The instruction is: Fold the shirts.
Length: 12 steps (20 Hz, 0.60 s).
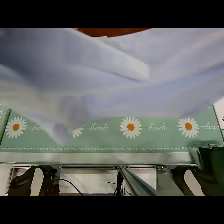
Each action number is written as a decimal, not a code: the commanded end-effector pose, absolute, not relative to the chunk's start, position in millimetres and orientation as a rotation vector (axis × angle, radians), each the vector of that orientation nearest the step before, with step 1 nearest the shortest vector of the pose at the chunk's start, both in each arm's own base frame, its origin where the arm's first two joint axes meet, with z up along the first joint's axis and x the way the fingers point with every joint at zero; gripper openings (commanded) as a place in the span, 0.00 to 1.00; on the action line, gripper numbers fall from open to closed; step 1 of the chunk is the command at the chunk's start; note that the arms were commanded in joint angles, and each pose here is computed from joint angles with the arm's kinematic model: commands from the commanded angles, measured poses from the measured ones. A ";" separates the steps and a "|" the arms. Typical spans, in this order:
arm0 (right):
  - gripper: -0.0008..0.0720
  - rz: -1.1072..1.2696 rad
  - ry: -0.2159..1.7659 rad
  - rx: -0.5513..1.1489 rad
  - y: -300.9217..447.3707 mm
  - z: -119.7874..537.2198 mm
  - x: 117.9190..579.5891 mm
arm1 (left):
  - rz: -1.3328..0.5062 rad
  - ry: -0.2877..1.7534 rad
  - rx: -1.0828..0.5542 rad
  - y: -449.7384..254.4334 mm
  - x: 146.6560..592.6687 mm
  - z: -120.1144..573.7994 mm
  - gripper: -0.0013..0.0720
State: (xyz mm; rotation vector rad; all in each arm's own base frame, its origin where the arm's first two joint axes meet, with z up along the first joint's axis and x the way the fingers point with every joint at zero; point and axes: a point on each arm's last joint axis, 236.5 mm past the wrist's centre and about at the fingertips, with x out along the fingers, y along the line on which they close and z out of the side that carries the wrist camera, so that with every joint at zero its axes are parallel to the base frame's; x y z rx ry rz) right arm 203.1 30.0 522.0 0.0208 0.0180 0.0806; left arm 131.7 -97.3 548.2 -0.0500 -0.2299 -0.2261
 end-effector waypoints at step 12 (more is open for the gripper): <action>0.06 0.085 0.874 0.021 6.9 312.1 228.1 | -0.211 0.649 -0.189 -74.8 154.1 341.7 0.05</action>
